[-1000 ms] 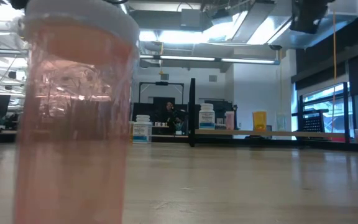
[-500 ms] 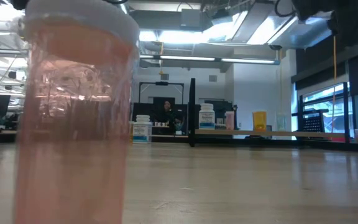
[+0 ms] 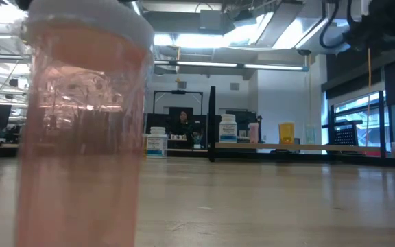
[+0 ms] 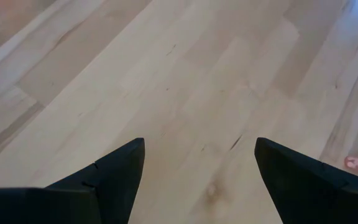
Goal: Pick and place medicine bottles onto shelf by color
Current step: Put the top pink pill bottle on the shelf aligned with the other pink bottle
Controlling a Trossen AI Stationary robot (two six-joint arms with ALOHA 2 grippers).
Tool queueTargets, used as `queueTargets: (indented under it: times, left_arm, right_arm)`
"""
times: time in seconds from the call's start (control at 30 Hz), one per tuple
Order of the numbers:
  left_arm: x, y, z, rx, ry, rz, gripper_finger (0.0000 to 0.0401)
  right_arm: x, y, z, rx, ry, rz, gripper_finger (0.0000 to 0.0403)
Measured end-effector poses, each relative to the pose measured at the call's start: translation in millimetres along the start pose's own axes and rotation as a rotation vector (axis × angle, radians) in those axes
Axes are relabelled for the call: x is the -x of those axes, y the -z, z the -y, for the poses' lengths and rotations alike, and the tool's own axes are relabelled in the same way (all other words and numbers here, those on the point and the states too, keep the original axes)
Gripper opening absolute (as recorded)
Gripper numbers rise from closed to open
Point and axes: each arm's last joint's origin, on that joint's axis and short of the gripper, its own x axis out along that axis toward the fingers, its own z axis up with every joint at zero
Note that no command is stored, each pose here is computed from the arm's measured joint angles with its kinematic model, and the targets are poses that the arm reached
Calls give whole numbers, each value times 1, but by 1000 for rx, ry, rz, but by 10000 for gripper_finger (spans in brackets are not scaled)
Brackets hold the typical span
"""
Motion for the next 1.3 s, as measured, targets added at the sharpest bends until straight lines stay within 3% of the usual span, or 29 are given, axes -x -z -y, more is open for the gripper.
queueTargets:
  times: [0.4,0.53,1.1,1.3]
  left_arm:
    - [0,-1,1,-16,-4,23,299]
    - [0,-2,0,-26,-18,46,299]
    - [0,-2,0,-26,-22,51,299]
    - [0,-2,0,-51,-20,51,299]
  right_arm:
    - [-25,4,5,13,53,-96,184]
    - [-25,5,4,-42,42,-116,184]
    - [-26,1,6,-108,111,9,184]
    - [-52,-4,8,-105,84,-15,184]
